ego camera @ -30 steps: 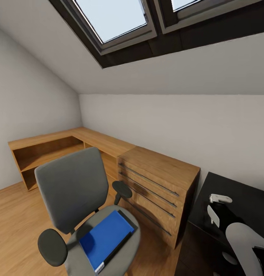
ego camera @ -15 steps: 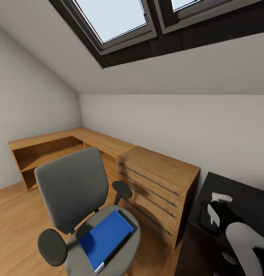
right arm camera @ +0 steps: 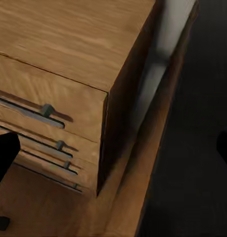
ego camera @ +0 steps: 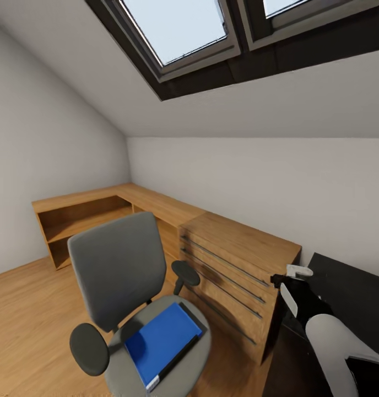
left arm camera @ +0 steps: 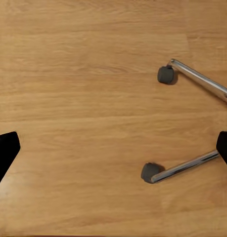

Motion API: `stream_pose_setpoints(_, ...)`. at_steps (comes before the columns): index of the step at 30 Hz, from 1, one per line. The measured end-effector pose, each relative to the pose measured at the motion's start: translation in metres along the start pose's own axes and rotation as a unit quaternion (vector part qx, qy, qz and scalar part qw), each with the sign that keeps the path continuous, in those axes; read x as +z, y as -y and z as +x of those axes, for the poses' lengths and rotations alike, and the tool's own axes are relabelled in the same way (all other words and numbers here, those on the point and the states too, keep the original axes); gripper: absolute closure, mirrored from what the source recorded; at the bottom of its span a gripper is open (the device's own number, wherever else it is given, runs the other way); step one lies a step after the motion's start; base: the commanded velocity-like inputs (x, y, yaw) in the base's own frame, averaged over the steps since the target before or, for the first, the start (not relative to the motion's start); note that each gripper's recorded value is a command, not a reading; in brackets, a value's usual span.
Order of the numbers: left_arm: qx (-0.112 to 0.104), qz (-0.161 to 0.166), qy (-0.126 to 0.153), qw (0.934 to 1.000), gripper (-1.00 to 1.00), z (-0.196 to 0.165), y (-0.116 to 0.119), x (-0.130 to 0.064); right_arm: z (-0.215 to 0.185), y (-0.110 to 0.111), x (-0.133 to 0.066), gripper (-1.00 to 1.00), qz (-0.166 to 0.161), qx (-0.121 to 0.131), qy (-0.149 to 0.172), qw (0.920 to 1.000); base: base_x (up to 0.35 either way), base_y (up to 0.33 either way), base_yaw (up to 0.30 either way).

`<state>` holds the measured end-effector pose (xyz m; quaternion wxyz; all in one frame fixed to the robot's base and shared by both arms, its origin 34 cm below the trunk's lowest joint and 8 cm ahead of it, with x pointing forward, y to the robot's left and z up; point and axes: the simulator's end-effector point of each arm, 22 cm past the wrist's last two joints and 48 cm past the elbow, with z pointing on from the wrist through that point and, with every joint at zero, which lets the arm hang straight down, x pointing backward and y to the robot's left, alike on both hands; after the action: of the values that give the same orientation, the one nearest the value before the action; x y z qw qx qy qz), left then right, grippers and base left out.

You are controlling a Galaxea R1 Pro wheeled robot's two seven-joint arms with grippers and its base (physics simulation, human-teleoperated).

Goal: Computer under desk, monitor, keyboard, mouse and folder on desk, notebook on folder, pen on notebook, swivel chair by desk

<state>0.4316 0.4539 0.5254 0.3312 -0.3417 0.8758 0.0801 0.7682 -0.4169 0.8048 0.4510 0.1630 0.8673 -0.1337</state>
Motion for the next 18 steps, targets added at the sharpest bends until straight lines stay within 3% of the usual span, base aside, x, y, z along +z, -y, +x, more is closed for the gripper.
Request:
stream_pose_setpoints(4,0.0,-0.001,-0.001,1.0,-1.0,0.001,0.0,0.0,0.003,-0.039,-0.009,-1.0,-0.025,-0.014,0.002,0.9996,0.0,0.0,0.276)
stream_pose_setpoints(12,0.001,-0.003,-0.003,1.0,-1.0,0.003,-0.002,0.0,0.008,-0.071,-0.016,-1.0,-0.046,-0.034,0.005,0.9983,0.0,0.0,0.277)
stream_pose_setpoints(18,0.001,-0.004,-0.005,1.0,-1.0,0.005,-0.001,0.0,0.024,-0.123,-0.031,-1.0,-0.081,-0.038,0.014,0.9959,0.0,0.0,0.273)
